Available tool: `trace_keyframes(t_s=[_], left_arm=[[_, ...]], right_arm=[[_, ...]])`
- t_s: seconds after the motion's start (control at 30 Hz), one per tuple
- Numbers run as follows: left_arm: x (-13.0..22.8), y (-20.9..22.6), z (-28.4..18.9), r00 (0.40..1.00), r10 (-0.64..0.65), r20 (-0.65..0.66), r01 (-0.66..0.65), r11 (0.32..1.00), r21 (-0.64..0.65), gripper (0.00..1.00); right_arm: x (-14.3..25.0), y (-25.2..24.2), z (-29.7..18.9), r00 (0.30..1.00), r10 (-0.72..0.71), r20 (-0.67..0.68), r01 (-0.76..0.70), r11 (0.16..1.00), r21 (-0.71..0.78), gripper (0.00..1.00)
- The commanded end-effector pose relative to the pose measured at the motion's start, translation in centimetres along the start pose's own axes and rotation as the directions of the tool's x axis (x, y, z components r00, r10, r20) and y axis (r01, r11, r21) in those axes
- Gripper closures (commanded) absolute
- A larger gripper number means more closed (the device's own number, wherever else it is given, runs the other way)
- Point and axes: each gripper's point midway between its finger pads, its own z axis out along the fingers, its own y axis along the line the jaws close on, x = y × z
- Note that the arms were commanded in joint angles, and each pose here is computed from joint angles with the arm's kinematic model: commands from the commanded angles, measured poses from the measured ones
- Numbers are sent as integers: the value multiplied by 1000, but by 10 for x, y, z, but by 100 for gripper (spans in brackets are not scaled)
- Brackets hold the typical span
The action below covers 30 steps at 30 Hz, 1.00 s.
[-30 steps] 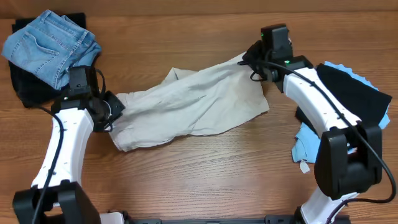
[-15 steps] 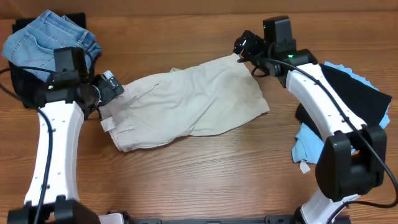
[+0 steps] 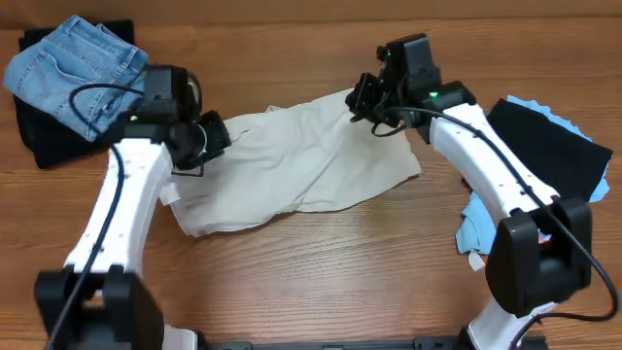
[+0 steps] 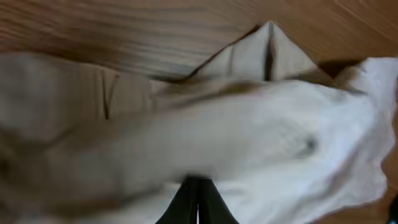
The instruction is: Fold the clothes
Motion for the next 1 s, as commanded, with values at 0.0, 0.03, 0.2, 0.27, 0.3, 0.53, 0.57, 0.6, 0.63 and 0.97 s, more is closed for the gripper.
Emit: trace_keyframes(t_s=[0.0, 0.03, 0.2, 0.27, 0.3, 0.53, 0.57, 0.6, 0.63, 0.97], left_arm=[[3, 25, 35, 996, -54, -76, 50, 997, -59, 96], [5, 31, 45, 993, -69, -99, 61, 995, -75, 96], [-8, 67, 72, 994, -85, -63, 71, 977, -200, 96], [-22, 90, 68, 997, -80, 8, 78, 949, -304, 96], [-28, 101, 64, 996, -74, 41, 84, 931, -356, 95], [-25, 128, 52, 998, -55, 34, 64, 876, -478, 86], [-20, 129, 51, 998, -60, 14, 59, 874, -482, 92], [-17, 129, 48, 998, -64, 0, 56, 873, -485, 96], [-17, 127, 44, 998, -64, -4, 54, 872, -487, 96], [-15, 27, -38, 999, -25, 23, 28, 986, -164, 96]], right_arm=[[12, -20, 22, 999, -6, -53, 8, 999, 39, 91], [13, -23, 28, 998, -2, -62, 4, 999, 46, 91], [23, -46, 61, 994, 20, -105, -12, 997, 78, 91], [27, -56, 76, 993, 27, -118, -17, 996, 88, 91], [28, -60, 83, 992, 30, -123, -19, 996, 93, 91], [21, -111, 89, 998, 40, -42, -25, 947, 320, 96], [20, -114, 88, 998, 44, -38, -29, 943, 331, 96], [17, -115, 86, 998, 60, -32, -47, 943, 329, 96], [12, -116, 82, 996, 83, -20, -71, 941, 331, 96], [-18, 38, 4, 991, -125, -40, 116, 977, -176, 96]])
